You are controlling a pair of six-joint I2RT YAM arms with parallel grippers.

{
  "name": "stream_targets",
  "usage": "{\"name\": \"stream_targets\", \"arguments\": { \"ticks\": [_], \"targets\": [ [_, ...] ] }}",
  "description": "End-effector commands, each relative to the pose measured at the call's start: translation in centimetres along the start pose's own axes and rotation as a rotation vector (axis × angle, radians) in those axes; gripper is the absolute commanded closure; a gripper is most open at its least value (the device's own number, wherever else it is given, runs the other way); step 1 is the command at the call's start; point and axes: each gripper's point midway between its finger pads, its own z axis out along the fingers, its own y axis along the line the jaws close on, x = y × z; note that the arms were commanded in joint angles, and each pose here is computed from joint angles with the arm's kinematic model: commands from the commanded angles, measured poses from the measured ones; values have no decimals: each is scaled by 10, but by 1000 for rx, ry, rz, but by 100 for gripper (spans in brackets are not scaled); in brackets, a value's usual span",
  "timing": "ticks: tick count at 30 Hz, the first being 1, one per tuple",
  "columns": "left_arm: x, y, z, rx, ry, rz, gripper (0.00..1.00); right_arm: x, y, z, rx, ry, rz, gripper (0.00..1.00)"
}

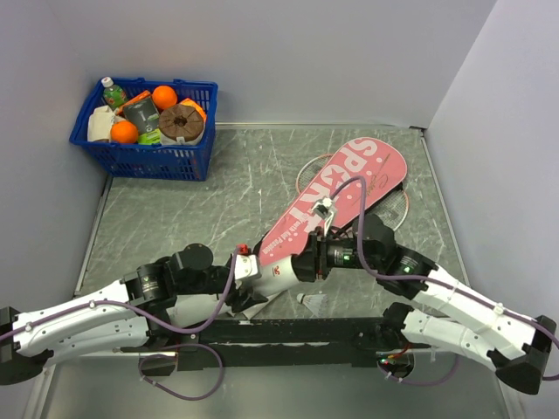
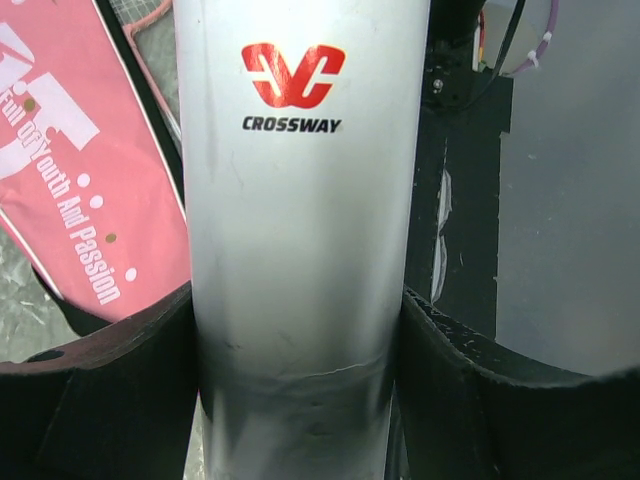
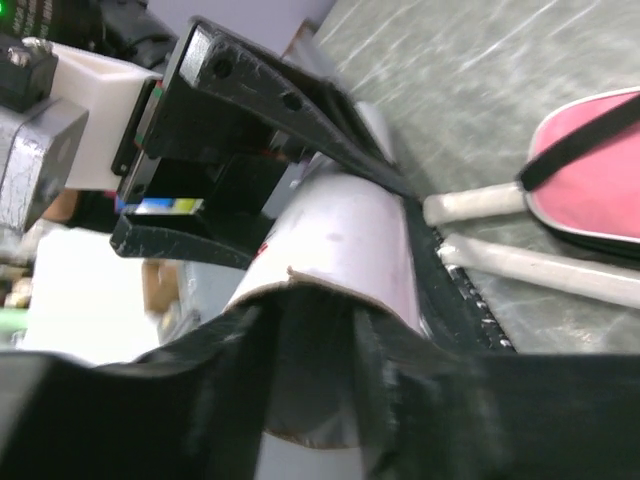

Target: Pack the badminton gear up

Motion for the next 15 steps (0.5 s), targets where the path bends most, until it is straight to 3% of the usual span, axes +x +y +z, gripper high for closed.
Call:
{"name": "stream_targets", "arguments": {
  "ticks": [1,10,15],
  "targets": [
    [-44,2,-4,-11,-151,19,99,-13,3,-24,85,-74,-65,52],
    [-43,0,-3,-1,-145,18,99,-36,-21,-99,402,-250,-107,44],
    [-45,1,-4,-6,-149,19,99,-8,-66,-115,586,-247,36,42]
  ]
}}
